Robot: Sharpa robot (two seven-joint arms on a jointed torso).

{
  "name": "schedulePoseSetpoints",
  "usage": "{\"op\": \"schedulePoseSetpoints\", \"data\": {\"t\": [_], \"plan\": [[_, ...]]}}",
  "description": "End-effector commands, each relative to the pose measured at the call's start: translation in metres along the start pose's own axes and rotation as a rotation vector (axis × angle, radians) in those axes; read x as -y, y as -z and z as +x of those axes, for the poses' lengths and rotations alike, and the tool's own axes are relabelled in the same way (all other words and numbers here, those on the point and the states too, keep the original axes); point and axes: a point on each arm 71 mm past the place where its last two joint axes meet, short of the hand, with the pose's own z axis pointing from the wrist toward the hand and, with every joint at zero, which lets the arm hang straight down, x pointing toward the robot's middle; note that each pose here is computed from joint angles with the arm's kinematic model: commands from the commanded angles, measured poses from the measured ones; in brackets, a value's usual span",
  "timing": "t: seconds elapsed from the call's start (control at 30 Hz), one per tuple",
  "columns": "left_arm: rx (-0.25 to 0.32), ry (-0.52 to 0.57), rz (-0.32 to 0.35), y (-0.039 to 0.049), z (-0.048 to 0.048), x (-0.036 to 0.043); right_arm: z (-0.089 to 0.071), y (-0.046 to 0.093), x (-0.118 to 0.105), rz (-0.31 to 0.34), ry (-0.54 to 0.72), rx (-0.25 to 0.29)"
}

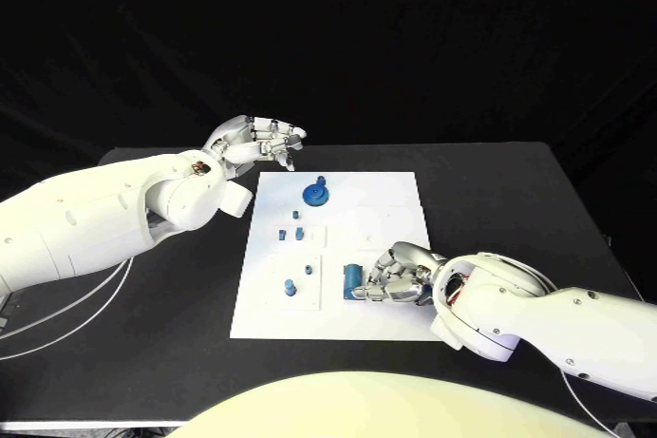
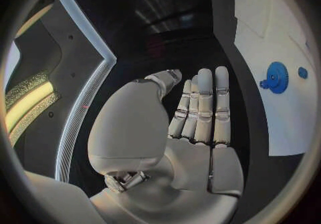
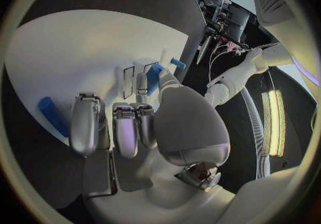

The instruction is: Assemble the parts on the task board

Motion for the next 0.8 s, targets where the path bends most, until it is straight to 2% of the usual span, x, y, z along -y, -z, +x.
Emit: {"op": "schedulePoseSetpoints", "data": {"t": [0.03, 0.53, 0.8], "plan": [[-0.014, 0.001, 0.004, -0.0002, 0.0014, 0.0009, -0.0013, -0.0014, 0.0045, 0.008, 0.026, 0.013], [-0.01, -0.002, 0.0, 0.0019, -0.0013, 0.0008, 0.0022, 0.0035, 0.0073, 0.003, 0.022, -0.017], [-0.006, -0.006, -0.005, 0.0035, -0.0035, 0.0007, 0.0024, 0.0055, 0.0078, -0.006, 0.016, 0.004]]}}
